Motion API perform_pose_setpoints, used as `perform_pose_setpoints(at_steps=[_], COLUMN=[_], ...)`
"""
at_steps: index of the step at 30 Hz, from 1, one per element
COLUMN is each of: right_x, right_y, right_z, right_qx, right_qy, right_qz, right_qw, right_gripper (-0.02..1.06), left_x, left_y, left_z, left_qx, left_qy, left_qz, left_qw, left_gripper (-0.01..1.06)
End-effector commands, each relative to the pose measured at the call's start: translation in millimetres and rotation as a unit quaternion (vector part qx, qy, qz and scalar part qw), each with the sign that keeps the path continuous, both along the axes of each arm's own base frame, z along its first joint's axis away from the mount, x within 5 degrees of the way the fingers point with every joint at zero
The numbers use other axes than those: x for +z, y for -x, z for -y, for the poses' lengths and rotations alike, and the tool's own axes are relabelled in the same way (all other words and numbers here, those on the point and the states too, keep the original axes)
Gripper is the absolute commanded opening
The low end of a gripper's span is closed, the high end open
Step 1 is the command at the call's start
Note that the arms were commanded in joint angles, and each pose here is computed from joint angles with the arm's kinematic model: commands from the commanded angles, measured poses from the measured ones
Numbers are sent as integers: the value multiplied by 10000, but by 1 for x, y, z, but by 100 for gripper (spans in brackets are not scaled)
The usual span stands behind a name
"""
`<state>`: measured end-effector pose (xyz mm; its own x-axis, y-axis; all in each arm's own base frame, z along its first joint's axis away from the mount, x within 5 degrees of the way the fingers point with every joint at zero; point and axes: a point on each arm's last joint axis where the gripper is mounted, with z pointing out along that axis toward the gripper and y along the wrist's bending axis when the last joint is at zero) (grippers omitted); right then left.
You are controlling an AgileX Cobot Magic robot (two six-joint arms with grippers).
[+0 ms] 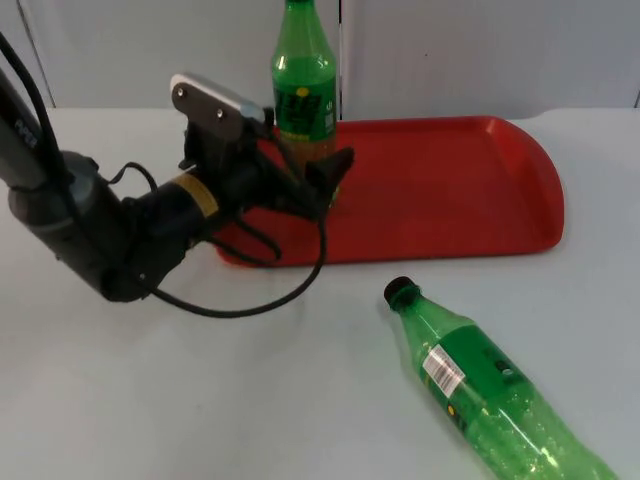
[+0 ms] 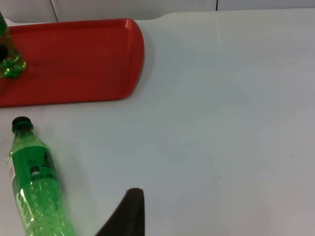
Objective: Place the bottle upright on the tray.
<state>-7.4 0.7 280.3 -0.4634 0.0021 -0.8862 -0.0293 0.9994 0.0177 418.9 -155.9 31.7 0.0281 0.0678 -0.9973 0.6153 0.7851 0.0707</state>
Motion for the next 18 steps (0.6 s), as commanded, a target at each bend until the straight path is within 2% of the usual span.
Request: perform_pose_setpoints(at_steps=[1,5,9,18], right_x=[0,0,0,0], right_y=[0,0,0,0], right_z=[0,0,0,0], right_qx=[-23,-23,-23,-23], right_qy=[-1,-1,-1,-1], right_qz=[32,32,32,32], right_qw=[10000,10000,10000,10000], right_gripper=[105,105,105,105], left_x=[1,-4,4,23], left_y=[5,14,28,57], left_z=[-4,-10,-14,-27], left_qx=[107,285,314,530], left_qy=[-13,-36,-346,-384], left_qz=[-22,-230,-165,-412], left_qw=[9999,9993,9988,9970], left_gripper=[105,105,105,105])
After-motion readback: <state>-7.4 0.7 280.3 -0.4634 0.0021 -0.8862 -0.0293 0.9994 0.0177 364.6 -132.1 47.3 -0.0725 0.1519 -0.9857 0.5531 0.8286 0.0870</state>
